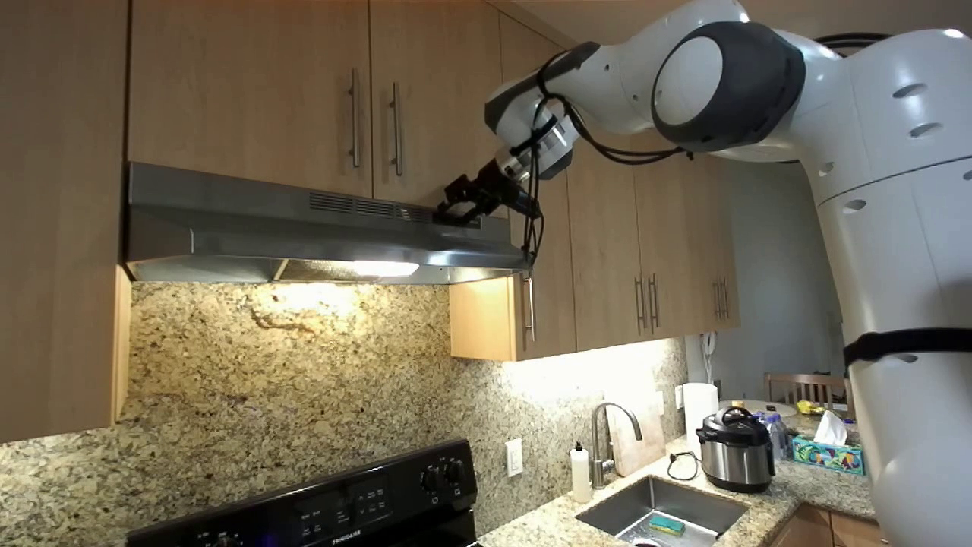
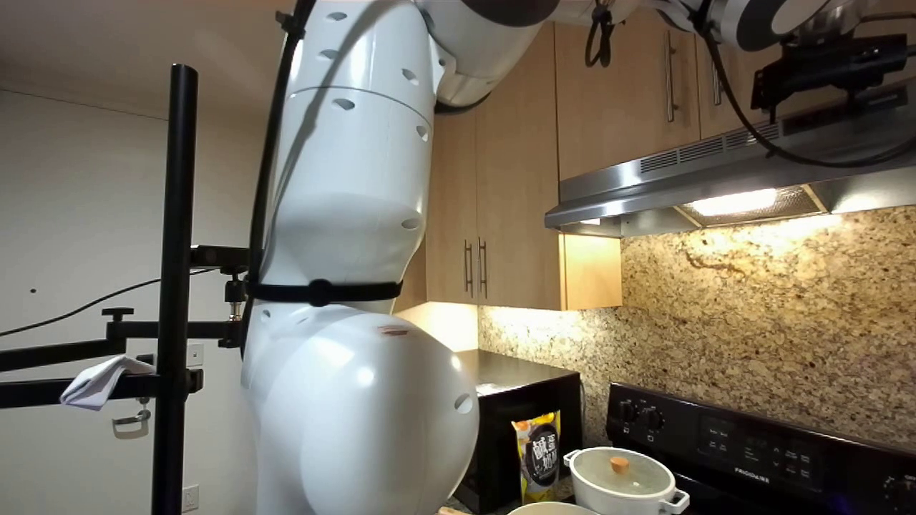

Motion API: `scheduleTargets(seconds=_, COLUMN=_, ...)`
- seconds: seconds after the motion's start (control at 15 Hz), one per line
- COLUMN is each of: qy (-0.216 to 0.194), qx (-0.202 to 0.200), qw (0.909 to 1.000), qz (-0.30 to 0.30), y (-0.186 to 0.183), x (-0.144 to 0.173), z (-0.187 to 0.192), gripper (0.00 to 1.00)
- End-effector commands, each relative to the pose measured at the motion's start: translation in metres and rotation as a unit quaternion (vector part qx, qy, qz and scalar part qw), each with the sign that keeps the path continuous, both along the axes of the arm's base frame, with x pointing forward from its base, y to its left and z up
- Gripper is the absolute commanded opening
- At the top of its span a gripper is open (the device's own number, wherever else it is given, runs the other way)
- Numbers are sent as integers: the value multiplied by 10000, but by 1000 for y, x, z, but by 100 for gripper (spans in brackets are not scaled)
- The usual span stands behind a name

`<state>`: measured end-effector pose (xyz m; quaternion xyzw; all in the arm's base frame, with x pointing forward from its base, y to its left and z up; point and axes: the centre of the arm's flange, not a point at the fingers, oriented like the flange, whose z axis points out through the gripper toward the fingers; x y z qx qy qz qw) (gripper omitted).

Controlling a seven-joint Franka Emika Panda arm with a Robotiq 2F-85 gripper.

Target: Turn off the light

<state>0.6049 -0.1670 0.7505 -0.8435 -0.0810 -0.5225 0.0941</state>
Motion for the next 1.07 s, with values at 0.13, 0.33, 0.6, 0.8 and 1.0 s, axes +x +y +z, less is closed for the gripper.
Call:
scheduleTargets(seconds=0.13, qy=-233, qx=-639, qw=9957, qz=-624, y=29, x=-16, z=-10, gripper=100)
scheduleTargets(seconds=0.33, qy=-148, qx=-682, qw=9959, qz=-579, y=44, x=-23, z=-15, gripper=100)
scheduleTargets(seconds=0.6, qy=-52, qx=-586, qw=9954, qz=-755, y=51, x=-39, z=-20, gripper=100)
scheduleTargets(seconds=0.8, qy=21, qx=-490, qw=9944, qz=-940, y=51, x=-41, z=-22, gripper=100)
scheduleTargets(seconds=1.0, qy=75, qx=-434, qw=9940, qz=-1001, y=54, x=-36, z=-25, gripper=100)
